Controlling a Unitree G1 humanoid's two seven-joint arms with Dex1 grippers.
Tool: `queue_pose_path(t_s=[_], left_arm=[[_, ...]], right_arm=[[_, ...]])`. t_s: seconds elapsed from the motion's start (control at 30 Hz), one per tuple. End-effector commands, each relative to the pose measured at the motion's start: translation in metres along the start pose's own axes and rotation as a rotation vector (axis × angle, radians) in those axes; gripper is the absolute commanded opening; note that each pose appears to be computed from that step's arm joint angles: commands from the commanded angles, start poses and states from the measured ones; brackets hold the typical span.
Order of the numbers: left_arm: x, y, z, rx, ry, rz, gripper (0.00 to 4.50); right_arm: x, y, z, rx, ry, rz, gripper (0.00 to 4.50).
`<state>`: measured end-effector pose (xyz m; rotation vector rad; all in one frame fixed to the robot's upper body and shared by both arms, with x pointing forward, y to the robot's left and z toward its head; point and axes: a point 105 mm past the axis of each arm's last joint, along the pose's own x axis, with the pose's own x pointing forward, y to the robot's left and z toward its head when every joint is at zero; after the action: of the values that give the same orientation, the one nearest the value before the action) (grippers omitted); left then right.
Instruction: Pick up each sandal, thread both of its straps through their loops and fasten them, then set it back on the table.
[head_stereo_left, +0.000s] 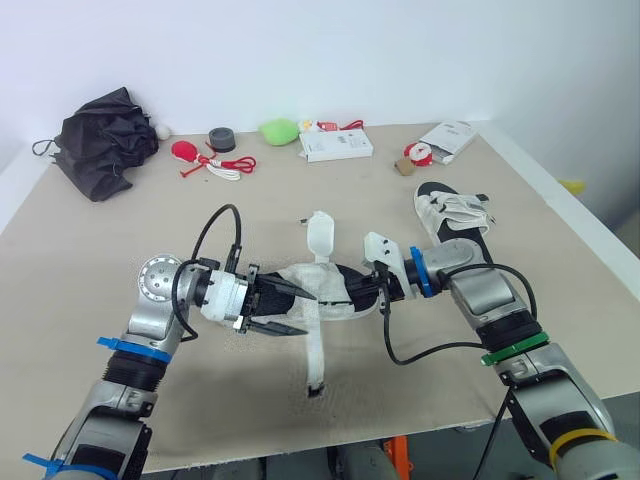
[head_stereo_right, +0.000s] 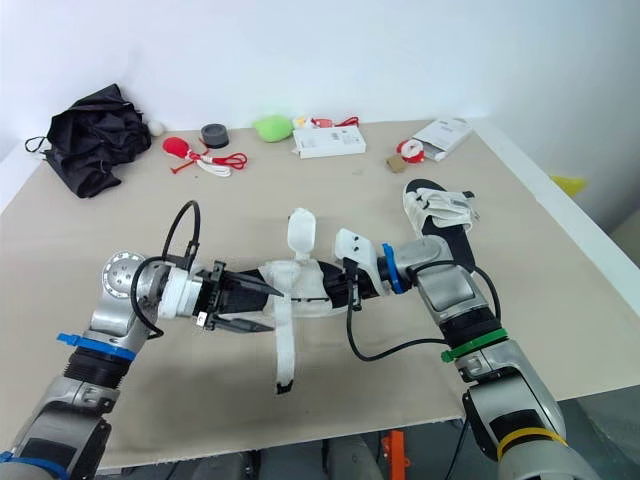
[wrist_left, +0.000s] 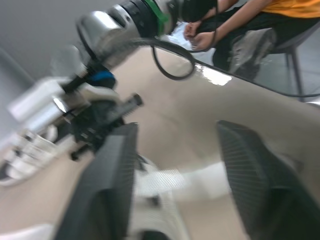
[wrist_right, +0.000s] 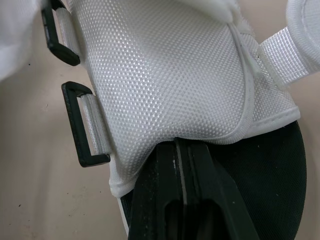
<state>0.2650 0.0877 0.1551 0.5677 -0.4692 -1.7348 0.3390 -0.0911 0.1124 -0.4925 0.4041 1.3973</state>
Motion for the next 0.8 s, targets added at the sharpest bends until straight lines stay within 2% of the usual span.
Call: queue_pose_path(t_s=[0.03,0.13,0.2,0.27,0.37,0.47,0.67,0.8], left_arm=[[-0.005,-0.022,0.009,-0.09,0.008,-0.063,3.89],[-0.017,-0.048,0.015,-0.416,0.029,-0.045,3.89],[-0.019,-0.069,0.015,-0.758,0.053,-0.041,3.89],[-0.017,-0.09,0.015,-0.914,0.088,-0.075,3.89],[-0.011,-0.096,0.014,-1.013,0.102,-0.005,3.89],[-0.006,-0.088,-0.003,-1.111,0.115,0.147,3.89],[-0.005,-0.063,-0.036,-1.153,0.151,0.365,3.89],[-0.006,-0.062,-0.044,-1.164,0.19,0.358,3.89]], right_arm=[[0.006,0.008,-0.035,0.097,0.104,0.027,0.0],[0.004,0.008,-0.035,0.099,0.106,0.029,0.0],[0.004,0.008,-0.035,0.098,0.108,0.032,0.0],[0.004,0.008,-0.034,0.098,0.109,0.036,0.0],[0.005,0.008,-0.033,0.098,0.109,0.04,0.0],[0.006,0.01,-0.034,0.1,0.109,0.047,0.0],[0.003,0.01,-0.033,0.1,0.11,0.04,0.0],[0.001,0.008,-0.033,0.1,0.109,0.024,0.0]])
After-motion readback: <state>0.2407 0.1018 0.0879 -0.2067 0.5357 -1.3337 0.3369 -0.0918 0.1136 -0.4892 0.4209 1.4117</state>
